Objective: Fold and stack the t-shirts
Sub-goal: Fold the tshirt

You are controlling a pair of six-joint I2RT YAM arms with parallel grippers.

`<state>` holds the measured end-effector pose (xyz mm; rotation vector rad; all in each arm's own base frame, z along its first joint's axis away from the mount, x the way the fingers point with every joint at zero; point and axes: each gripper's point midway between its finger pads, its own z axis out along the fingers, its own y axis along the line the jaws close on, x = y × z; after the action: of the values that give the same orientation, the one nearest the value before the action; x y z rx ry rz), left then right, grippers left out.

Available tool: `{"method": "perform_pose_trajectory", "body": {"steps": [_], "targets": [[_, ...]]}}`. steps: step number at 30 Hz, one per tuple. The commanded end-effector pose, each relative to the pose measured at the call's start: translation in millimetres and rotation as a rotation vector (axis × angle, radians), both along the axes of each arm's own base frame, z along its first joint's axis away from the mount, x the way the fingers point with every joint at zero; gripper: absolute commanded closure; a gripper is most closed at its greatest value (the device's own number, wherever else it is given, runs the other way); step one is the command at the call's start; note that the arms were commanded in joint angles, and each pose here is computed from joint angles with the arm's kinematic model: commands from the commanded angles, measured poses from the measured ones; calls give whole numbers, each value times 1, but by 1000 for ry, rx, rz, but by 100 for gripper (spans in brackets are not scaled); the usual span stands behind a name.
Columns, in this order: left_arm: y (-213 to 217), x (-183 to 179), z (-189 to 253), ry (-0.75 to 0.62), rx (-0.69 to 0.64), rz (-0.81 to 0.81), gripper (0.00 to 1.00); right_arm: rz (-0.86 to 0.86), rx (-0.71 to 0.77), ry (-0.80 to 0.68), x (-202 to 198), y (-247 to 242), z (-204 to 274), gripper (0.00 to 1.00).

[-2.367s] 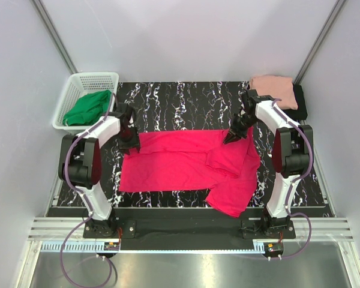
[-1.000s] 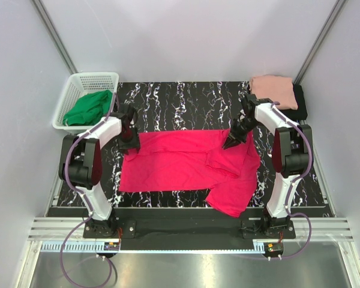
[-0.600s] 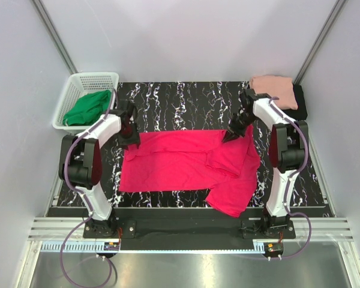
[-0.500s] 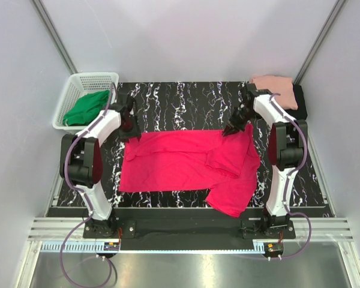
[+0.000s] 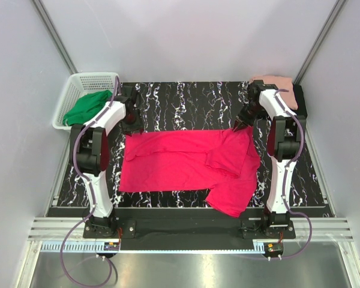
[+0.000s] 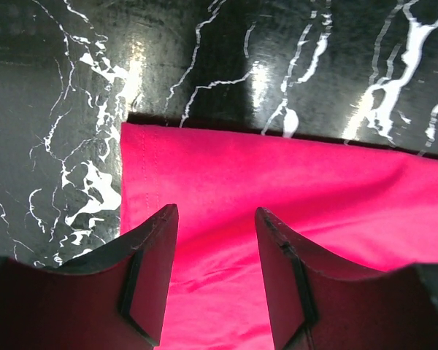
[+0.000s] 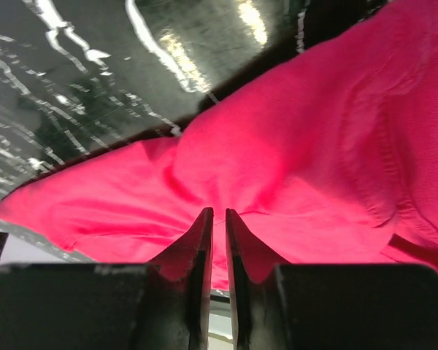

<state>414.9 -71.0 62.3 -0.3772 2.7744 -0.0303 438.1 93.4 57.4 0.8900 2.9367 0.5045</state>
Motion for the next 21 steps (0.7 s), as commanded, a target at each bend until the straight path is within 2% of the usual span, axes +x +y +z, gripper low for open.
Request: {"method": "perform_pose_trajectory", "body": {"steps": [1,12,21], "targets": [[6,9,8,-19,38,23,48,15,-65,16,-2,-11,4,82],[7,9,-6,21,44,22,48,0,-182,-1,13,-33,1,82],[1,15,-11,27,22,2,48,63,-239,141,5,-44,-37,85]]}}
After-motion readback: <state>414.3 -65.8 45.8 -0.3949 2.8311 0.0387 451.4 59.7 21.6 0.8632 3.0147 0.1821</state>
